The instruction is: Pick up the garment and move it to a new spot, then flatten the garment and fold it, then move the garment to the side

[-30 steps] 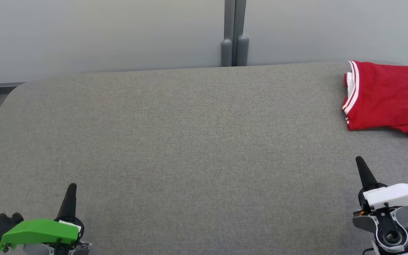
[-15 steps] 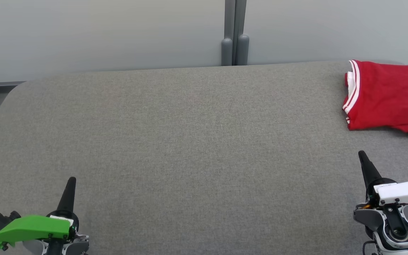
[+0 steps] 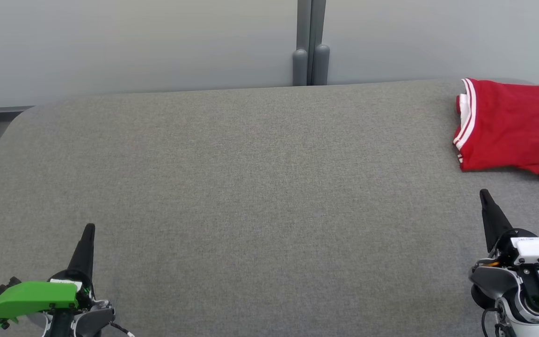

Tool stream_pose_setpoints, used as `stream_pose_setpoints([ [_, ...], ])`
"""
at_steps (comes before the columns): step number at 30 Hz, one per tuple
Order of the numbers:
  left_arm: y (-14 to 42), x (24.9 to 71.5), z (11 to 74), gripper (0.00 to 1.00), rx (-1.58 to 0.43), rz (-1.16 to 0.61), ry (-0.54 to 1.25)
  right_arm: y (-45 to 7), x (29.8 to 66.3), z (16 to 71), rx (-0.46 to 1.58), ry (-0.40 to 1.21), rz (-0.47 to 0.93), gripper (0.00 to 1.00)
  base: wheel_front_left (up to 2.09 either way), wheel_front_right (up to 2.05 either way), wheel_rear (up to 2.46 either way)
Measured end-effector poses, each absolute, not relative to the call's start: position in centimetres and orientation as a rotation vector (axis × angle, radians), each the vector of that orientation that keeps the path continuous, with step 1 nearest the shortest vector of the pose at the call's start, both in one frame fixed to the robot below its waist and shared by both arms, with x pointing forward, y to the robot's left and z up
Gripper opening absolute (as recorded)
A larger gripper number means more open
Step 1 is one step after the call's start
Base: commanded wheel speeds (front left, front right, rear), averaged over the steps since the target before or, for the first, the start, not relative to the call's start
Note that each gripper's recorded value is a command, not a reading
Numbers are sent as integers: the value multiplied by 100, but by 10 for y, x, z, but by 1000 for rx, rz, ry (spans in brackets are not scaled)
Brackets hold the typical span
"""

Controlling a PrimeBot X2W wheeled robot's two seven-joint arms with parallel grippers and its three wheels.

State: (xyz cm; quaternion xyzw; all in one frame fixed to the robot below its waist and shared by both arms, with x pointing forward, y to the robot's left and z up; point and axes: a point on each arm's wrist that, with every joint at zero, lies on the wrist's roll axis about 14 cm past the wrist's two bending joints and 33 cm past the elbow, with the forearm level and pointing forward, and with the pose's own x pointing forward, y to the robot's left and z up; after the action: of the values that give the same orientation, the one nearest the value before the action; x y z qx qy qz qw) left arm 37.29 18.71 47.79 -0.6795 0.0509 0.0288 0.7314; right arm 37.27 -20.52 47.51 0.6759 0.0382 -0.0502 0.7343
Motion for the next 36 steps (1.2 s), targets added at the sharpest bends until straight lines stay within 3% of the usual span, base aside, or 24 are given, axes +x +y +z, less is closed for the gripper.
stream_pose_setpoints([
  [7,188,375,482,0,-1570,52,95,-205,373,478,1580,59,-101,0,0,0,0],
  [36,189,377,485,0,-1572,46,84,-205,374,479,1583,54,-100,0,0,0,0],
])
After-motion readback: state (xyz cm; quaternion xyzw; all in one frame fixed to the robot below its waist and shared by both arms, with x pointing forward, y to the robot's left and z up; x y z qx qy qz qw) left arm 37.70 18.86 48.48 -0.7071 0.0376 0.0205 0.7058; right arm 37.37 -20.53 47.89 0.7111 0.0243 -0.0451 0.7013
